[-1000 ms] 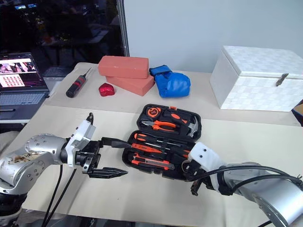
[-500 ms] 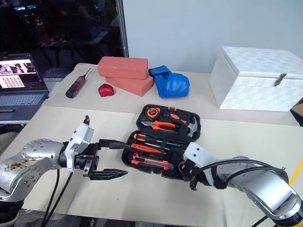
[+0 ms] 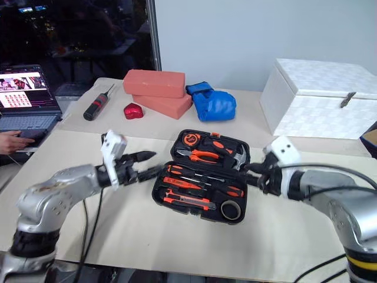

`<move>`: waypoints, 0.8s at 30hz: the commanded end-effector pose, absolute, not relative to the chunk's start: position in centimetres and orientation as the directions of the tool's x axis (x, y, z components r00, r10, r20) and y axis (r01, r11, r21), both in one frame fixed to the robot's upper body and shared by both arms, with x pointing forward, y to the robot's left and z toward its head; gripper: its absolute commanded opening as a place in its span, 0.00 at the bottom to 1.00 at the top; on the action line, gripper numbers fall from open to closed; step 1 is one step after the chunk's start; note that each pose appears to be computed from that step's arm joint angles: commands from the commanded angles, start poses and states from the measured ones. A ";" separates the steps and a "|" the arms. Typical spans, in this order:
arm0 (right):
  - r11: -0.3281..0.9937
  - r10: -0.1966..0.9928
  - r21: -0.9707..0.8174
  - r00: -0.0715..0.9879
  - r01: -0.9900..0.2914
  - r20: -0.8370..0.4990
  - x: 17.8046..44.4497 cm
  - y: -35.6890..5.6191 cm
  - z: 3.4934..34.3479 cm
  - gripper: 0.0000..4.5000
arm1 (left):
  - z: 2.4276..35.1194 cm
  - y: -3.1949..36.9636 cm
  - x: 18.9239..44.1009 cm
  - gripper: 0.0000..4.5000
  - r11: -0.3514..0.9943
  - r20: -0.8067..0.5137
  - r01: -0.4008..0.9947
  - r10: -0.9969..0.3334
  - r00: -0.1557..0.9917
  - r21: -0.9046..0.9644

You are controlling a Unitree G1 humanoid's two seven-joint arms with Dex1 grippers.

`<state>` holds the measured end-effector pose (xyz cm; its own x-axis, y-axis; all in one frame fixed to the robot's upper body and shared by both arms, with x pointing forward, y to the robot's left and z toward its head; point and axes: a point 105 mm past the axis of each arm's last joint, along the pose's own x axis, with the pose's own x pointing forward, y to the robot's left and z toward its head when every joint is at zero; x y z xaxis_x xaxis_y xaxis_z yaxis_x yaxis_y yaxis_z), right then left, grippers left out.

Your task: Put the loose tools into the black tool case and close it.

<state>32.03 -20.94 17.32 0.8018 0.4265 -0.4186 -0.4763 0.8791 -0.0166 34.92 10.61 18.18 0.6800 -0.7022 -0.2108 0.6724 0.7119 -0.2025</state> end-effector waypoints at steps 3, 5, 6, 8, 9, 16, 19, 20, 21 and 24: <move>0.958 0.267 0.036 0.841 -0.284 -0.471 36.1 -23.1 16.3 0.51 | 17.2 10.9 41.3 1.00 0.835 -0.341 0.491 -0.550 0.762 -0.250; 0.964 0.248 0.040 0.836 -0.262 -0.489 37.3 -23.1 15.8 0.51 | 17.1 10.4 43.2 1.00 0.848 -0.353 0.462 -0.529 0.772 -0.260; 0.965 0.247 0.048 0.832 -0.258 -0.496 37.8 -23.0 15.5 0.51 | 17.0 10.3 44.0 1.00 0.854 -0.358 0.446 -0.518 0.777 -0.269; 0.961 0.264 0.062 0.820 -0.271 -0.507 38.3 -22.6 15.3 0.51 | 16.7 10.3 44.9 1.00 0.862 -0.369 0.432 -0.505 0.780 -0.267; 0.958 0.273 0.070 0.816 -0.277 -0.510 38.6 -22.3 15.2 0.51 | 16.6 10.2 45.2 1.00 0.861 -0.370 0.429 -0.506 0.779 -0.274; 0.954 0.290 0.098 0.778 -0.285 -0.557 39.5 -22.0 13.6 0.26 | 16.2 8.7 45.7 0.75 0.823 -0.378 0.480 -0.567 0.732 -0.305; 0.948 0.307 0.110 0.773 -0.297 -0.555 39.2 -22.0 13.8 0.09 | 16.2 8.3 45.4 0.53 0.796 -0.379 0.513 -0.605 0.700 -0.322; 0.946 0.314 0.114 0.770 -0.303 -0.555 39.1 -21.9 13.9 0.06 | 16.1 8.1 45.2 0.42 0.782 -0.379 0.526 -0.623 0.684 -0.335; 0.943 0.323 0.120 0.768 -0.310 -0.552 39.1 -21.8 13.9 0.06 | 16.1 7.8 45.0 0.34 0.768 -0.377 0.542 -0.640 0.669 -0.340; 0.931 0.360 0.137 0.791 -0.338 -0.495 39.5 -21.2 14.9 0.06 | 17.0 7.2 44.7 0.12 0.722 -0.328 0.597 -0.691 0.644 -0.350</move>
<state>39.41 -21.49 14.11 0.7784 0.3375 -0.5294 -0.3095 0.9399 0.1441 44.69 8.30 14.72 0.6592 -0.6383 -0.3975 0.5266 0.7692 -0.3619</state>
